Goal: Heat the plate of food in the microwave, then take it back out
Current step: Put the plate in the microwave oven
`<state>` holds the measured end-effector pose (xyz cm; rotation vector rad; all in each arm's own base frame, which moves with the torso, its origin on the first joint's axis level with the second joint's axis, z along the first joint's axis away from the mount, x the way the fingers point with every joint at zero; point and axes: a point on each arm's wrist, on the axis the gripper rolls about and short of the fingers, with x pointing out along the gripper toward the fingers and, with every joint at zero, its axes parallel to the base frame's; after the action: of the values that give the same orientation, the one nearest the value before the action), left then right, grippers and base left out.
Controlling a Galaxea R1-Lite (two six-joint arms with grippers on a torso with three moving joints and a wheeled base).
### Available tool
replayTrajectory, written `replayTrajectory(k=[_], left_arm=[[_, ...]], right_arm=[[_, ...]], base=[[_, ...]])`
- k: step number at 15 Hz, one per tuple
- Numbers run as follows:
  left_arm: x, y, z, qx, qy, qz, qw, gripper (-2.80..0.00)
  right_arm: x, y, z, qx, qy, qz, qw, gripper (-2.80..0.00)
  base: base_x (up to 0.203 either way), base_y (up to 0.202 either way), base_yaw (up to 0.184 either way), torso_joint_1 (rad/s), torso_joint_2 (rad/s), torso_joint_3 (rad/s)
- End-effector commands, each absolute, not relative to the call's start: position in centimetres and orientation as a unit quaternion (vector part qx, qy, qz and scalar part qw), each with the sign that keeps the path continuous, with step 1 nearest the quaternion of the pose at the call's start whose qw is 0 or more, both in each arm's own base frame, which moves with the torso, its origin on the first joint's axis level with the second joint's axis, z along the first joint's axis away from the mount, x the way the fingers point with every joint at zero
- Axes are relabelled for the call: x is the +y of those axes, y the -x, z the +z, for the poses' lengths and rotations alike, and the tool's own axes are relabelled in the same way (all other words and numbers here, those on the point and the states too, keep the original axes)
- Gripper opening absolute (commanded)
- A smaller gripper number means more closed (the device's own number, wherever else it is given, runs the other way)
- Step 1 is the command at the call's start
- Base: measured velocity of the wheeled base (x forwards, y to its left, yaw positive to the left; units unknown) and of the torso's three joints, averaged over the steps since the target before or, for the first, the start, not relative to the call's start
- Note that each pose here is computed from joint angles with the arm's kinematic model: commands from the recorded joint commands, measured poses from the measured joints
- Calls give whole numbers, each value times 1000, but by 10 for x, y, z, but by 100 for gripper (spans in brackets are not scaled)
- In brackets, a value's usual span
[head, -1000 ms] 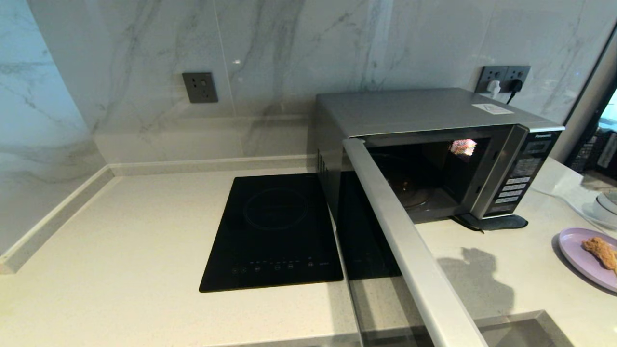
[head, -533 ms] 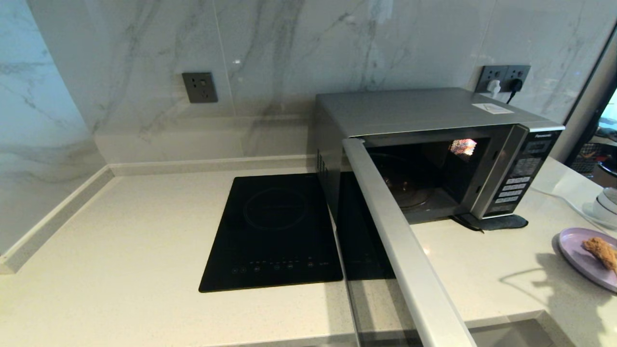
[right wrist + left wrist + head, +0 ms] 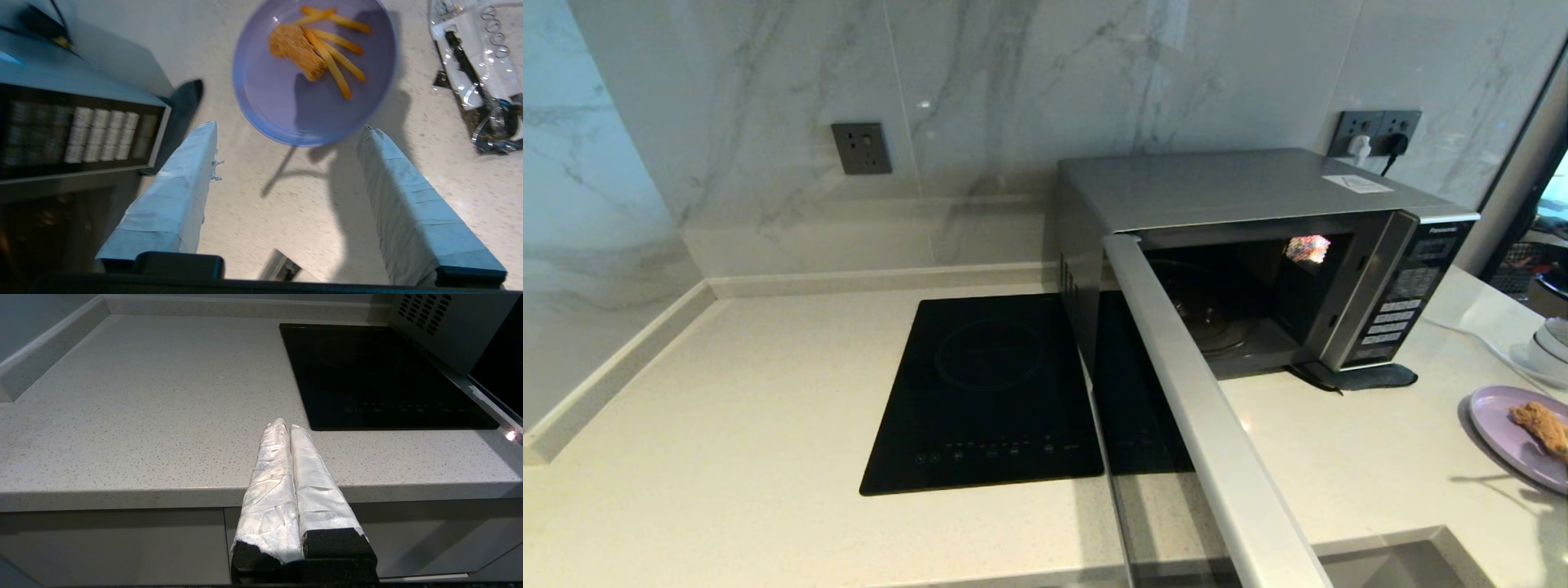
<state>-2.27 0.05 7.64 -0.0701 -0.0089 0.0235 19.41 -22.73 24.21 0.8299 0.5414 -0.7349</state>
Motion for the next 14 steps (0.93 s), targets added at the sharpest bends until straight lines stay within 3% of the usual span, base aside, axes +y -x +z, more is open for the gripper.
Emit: replayTrajectory(k=[1,8,14], left_arm=[[0,23,76,-4,35,12,999,-280],[0,23,76,-4,35,12,999,-280],[0,23,76,-4,35,12,999,-280]], right_arm=[[-229,-195,234,296,-392,-350,798,0],[-230,-238,198,374,-323,-492,717,0],[-242,-282,151,381,-394,-526,650,0]], base=[[0,0,0,0,0,0],[0,0,0,0,0,0],[0,0,0,0,0,0]])
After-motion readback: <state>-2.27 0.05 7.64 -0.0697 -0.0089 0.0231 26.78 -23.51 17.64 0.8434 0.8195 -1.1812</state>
